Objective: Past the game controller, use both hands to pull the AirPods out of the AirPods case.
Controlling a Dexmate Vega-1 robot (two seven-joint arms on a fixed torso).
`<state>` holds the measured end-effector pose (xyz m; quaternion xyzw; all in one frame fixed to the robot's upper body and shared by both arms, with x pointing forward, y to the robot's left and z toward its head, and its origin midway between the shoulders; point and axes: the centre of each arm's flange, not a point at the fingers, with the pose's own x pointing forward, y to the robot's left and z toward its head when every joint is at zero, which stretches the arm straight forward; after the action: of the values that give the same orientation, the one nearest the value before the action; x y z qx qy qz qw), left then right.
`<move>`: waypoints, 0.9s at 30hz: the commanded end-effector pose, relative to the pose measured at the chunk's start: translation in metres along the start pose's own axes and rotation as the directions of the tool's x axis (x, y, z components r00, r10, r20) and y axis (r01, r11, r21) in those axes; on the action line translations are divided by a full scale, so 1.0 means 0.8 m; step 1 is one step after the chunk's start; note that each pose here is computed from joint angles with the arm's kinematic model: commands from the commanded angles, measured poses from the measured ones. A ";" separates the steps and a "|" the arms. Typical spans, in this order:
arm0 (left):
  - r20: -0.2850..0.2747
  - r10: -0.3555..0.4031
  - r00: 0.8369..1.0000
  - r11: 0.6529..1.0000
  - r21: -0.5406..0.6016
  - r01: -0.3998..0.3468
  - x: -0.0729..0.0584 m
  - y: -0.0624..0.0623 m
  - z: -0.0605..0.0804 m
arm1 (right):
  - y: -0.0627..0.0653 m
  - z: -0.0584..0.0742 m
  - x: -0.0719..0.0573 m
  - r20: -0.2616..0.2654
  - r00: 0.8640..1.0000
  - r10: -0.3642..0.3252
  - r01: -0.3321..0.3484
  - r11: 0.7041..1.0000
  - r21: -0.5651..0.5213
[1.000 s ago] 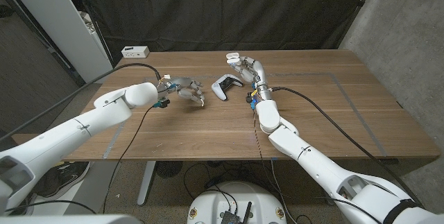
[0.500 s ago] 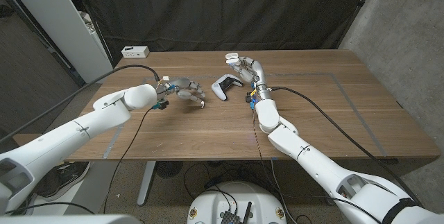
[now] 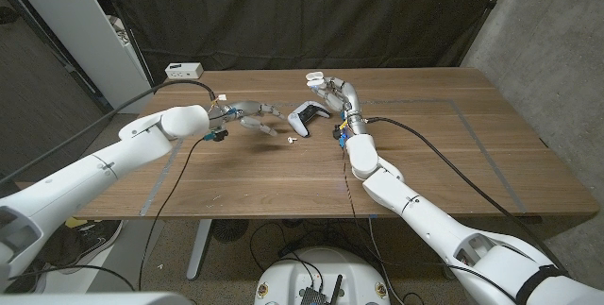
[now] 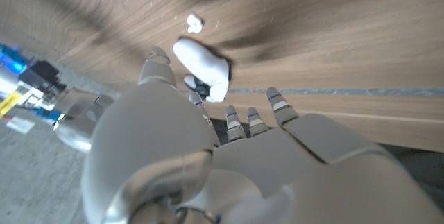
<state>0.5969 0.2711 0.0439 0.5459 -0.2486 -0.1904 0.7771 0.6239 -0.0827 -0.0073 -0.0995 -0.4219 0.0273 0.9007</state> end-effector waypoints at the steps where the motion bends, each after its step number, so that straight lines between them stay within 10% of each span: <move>1: 0.149 0.166 0.975 0.982 -0.120 -0.149 0.006 0.020 0.025 | -0.002 0.001 0.002 0.009 1.000 -0.023 0.023 1.000 -0.006; 27: 0.245 0.135 0.960 0.990 -0.067 -0.122 0.042 0.047 0.056 | -0.005 0.001 -0.004 0.016 0.999 -0.032 0.032 0.999 -0.014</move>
<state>0.5986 0.2435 0.0837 0.4755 -0.3553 -0.2008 0.7793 0.6223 -0.0870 -0.0068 -0.0975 -0.4296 0.0082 0.8977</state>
